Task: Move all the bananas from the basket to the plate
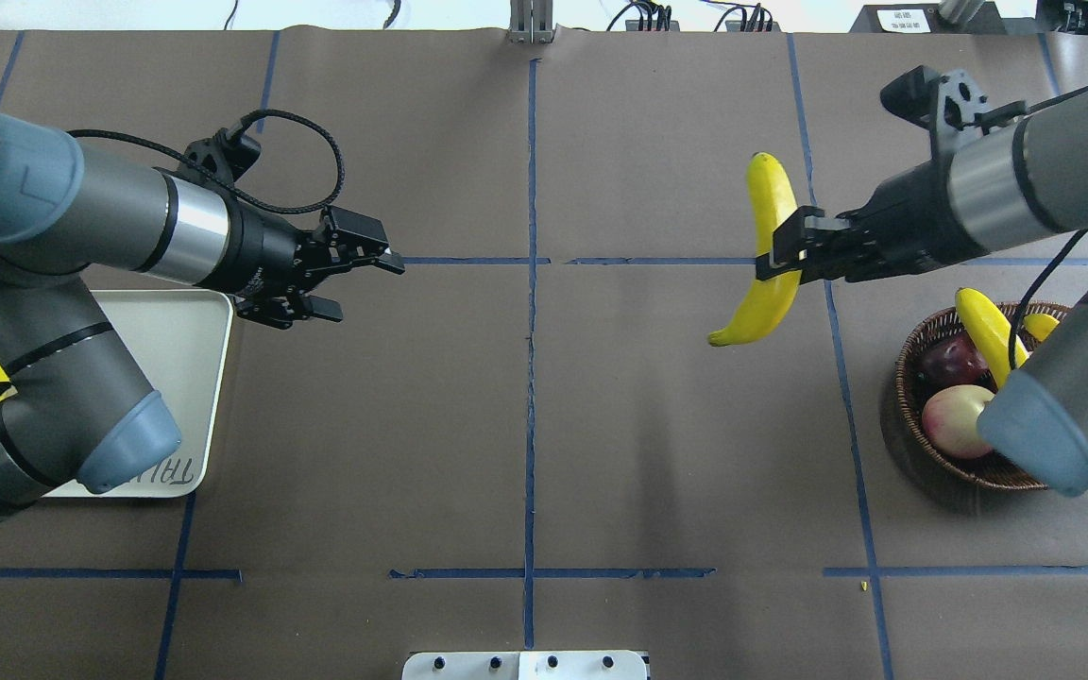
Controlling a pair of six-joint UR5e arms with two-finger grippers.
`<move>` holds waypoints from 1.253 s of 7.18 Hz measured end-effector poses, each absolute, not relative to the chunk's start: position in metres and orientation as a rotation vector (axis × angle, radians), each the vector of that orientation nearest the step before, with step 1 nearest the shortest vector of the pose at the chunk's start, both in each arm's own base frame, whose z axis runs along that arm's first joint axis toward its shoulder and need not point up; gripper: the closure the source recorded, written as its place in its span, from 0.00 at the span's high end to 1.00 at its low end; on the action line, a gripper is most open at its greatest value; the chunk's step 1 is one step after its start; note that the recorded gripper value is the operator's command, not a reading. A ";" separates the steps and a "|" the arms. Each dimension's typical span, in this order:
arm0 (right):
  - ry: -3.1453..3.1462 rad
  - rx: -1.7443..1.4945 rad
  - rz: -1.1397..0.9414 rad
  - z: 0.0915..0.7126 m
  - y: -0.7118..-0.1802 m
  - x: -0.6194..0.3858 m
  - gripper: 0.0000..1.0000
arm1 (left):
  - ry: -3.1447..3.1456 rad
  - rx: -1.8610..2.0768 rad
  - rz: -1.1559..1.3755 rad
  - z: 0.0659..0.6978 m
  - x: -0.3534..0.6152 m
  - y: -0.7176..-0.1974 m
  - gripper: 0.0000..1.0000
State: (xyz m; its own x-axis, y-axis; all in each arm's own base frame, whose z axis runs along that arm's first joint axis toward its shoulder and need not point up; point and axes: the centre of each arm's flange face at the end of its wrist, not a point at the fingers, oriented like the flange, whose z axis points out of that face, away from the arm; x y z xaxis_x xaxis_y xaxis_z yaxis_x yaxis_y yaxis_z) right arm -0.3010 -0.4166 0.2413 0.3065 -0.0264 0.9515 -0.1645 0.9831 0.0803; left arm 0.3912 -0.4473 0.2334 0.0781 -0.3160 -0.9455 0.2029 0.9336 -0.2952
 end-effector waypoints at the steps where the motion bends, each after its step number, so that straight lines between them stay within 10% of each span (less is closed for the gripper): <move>1: -1.300 0.199 0.077 0.224 -0.393 -0.338 0.01 | 1.505 -0.110 -0.386 0.208 0.409 -0.441 0.97; 8: -1.388 0.181 -0.034 0.173 -0.333 -0.414 0.01 | 1.604 -0.135 -0.348 0.123 0.488 -0.424 0.96; 9: -1.389 0.182 -0.035 0.172 -0.333 -0.414 0.01 | 1.607 -0.137 -0.348 0.121 0.497 -0.416 0.58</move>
